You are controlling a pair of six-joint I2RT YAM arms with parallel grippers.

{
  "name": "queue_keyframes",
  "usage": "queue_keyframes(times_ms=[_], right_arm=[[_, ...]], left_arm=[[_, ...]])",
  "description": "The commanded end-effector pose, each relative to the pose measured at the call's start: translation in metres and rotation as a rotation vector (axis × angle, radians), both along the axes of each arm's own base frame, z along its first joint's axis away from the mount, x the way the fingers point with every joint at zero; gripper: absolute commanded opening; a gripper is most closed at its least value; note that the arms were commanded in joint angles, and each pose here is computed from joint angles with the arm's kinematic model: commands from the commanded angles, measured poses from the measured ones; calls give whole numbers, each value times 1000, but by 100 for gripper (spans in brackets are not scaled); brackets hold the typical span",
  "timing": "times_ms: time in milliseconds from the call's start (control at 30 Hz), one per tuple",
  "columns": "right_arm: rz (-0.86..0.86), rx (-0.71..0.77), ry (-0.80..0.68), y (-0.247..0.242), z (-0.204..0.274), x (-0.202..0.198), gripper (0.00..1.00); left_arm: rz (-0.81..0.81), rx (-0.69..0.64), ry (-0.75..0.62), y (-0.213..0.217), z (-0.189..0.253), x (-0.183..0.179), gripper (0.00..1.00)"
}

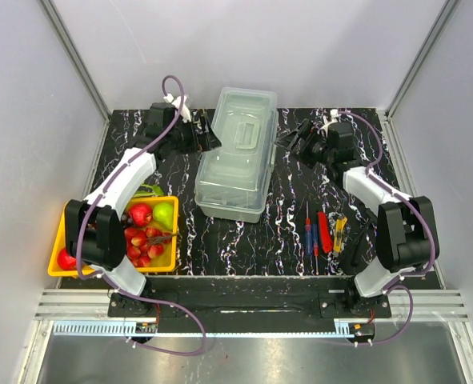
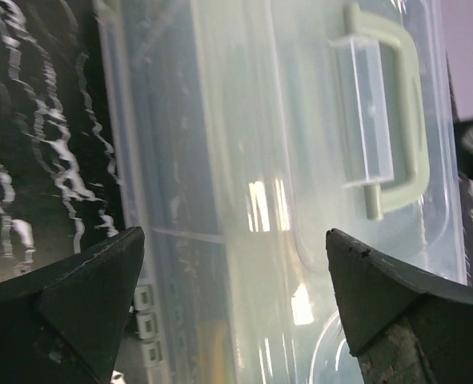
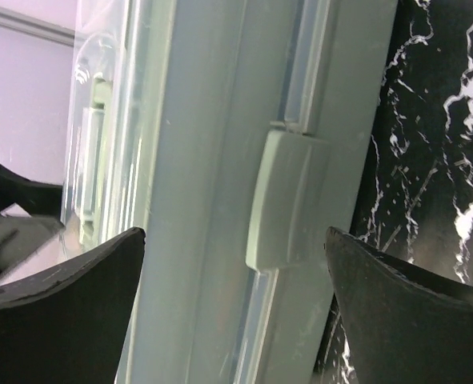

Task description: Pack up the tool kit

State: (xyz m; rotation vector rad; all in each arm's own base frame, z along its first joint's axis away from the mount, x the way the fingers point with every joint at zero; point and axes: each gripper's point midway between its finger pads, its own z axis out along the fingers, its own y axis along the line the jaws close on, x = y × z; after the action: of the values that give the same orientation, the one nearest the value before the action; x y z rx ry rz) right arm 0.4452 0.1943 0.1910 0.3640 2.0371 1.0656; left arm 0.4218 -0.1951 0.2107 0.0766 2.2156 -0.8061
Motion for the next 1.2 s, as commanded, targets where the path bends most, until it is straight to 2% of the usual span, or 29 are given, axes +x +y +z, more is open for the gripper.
queue_keyframes(times_ms=[0,67,200,300,467,567,733,967,1167], right_arm=[[43,29,-109,-14,32,-12,99],[50,19,-97,-20,31,-14,99],[-53,-43,-47,-40,17,-8,99],[-59,10,-1,-38,3,-8,99],[92,271,-104,-6,14,-6,100],[106,422,-114,0,16,-5,100],[115,534,-127,2,6,-2,99],[154,697,-120,10,-7,4,99],[169,714,-99,30,-20,4,99]], left_arm=[[164,132,-167,39,65,17,99],[262,180,-215,58,84,22,99],[448,263,-330,98,122,20,99],[494,314,-365,119,126,13,99],[281,231,-296,94,106,-4,99],[207,151,-242,75,94,-12,99],[134,92,-172,58,76,-16,99],[137,45,-89,48,57,-4,99],[128,16,-22,40,39,6,99]])
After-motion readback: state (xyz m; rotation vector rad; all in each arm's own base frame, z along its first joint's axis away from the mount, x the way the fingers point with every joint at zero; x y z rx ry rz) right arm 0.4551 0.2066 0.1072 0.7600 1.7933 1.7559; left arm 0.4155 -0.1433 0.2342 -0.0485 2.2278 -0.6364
